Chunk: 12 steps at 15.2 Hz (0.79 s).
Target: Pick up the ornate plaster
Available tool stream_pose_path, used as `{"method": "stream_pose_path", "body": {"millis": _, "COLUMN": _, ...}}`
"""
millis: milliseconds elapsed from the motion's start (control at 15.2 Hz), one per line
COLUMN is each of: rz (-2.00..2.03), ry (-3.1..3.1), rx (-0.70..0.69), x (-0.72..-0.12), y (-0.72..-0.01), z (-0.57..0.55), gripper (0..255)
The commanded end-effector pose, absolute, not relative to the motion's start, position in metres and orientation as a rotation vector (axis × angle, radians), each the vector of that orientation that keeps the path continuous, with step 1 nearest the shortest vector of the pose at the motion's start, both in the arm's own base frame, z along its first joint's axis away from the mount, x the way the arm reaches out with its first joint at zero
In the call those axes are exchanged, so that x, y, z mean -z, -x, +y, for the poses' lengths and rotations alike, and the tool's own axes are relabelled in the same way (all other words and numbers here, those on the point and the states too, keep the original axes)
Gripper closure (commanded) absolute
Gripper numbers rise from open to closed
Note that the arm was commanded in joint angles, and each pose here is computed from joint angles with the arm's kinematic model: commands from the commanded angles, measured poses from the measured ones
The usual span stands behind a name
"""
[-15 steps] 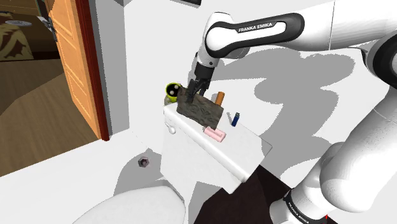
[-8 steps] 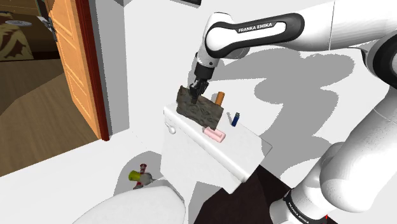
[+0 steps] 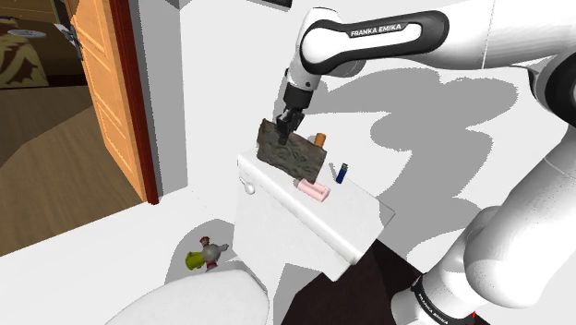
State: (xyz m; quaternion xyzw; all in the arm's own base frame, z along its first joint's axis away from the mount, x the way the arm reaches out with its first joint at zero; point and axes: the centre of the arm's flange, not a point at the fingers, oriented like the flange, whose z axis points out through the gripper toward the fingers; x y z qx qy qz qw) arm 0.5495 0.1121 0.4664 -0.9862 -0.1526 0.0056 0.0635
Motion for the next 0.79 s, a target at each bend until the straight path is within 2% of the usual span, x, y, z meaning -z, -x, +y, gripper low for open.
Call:
{"method": "stream_pose_path", "body": {"millis": 0, "rz": -0.461, "ry": 2.979, "rx": -0.017, "x": -0.477, "y": -0.549, "z": 0.112, "gripper": 255}}
{"method": "stream_pose_path", "body": {"millis": 726, "rz": -0.461, "ry": 2.979, "rx": -0.017, "x": -0.525, "y": -0.549, "z": 0.112, "gripper": 255}}
